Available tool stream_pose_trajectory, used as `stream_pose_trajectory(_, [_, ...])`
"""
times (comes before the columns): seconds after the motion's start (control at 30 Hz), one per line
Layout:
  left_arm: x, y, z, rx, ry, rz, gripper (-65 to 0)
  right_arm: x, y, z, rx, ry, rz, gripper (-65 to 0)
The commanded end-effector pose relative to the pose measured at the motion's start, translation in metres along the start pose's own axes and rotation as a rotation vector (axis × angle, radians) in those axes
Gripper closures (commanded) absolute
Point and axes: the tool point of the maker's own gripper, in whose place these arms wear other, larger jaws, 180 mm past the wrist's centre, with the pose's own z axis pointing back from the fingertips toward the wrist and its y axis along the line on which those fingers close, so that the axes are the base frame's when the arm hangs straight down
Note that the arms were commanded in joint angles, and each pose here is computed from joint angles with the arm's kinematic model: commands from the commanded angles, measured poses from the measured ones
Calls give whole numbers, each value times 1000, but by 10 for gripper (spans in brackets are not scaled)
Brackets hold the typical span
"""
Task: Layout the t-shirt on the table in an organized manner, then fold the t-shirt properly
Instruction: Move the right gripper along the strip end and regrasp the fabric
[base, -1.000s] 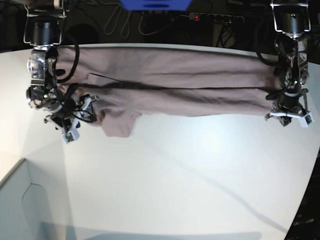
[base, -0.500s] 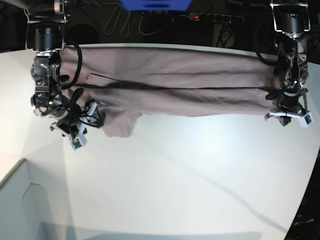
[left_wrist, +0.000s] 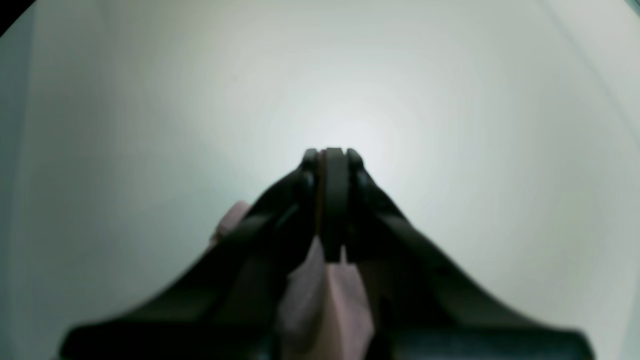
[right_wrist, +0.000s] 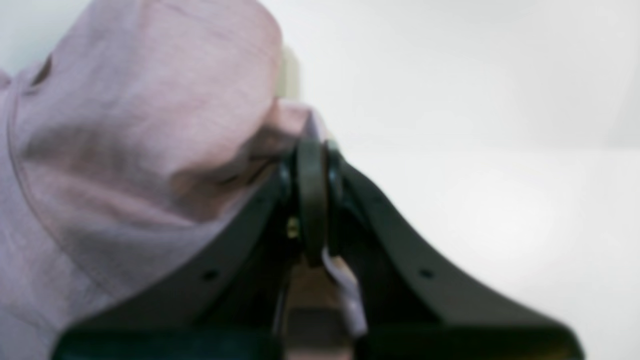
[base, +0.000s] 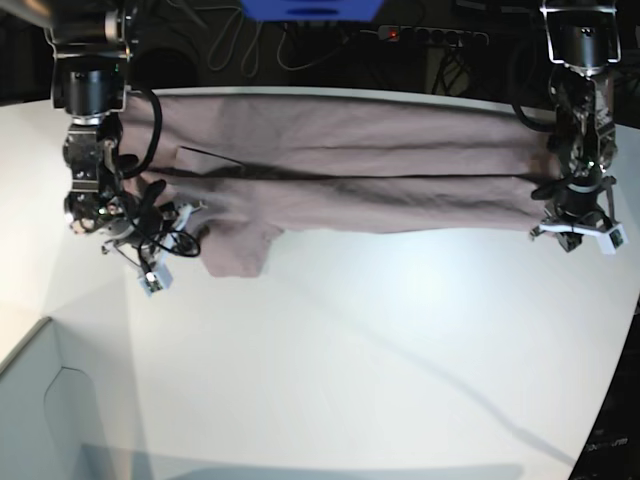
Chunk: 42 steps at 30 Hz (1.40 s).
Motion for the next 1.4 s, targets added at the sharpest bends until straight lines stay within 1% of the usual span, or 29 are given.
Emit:
stream_pose_trajectory(0.0, [26,-3,-2,-15,-71,-4,-1,25,-17,8,-29,-66,22,0])
stream_pose_trajectory(0.2, [50,-19,0,-54,-130,-4,-1,55,-40,31,-96,-138,86,0])
stream_pose_trajectory(0.27, [54,-22,-1,-60,-141,-3,-1,72,-44,37,-111,-174,105,0])
stream_pose_trajectory(0.43, [67,-31,-5,-74,-167,7,-1,92,-84,60,-205,-256,19,0])
stream_pose_trajectory(0.57, [83,-40,-11,-87,-196,19,-1,103,-107,75,-256,-301,-26,0])
stream_pose_trajectory(0.77, [106,-54,-17,-108,-240,34,-1,118,-114,81,-271,-333,-26,0])
stream_pose_trajectory(0.83, [108,-66,-18,-130,-243,36,-1,121,-113,82,-268,-342,-26,0])
stream_pose_trajectory(0.9, [107,-69,-19,-137,-241,34,-1,128,-111,87,-272,-362,-9,0])
stream_pose_trajectory(1.07, [102,-69,-18,-138,-232,31,-1,121,-86,96,-269,-387,28,0])
stream_pose_trajectory(1.17, [97,-65,-16,-132,-226,28,-1,113,-64,99,-253,-400,30,0])
stream_pose_trajectory(1.37, [90,-58,-13,-122,-214,20,-1,86,-38,101,-231,-377,26,0])
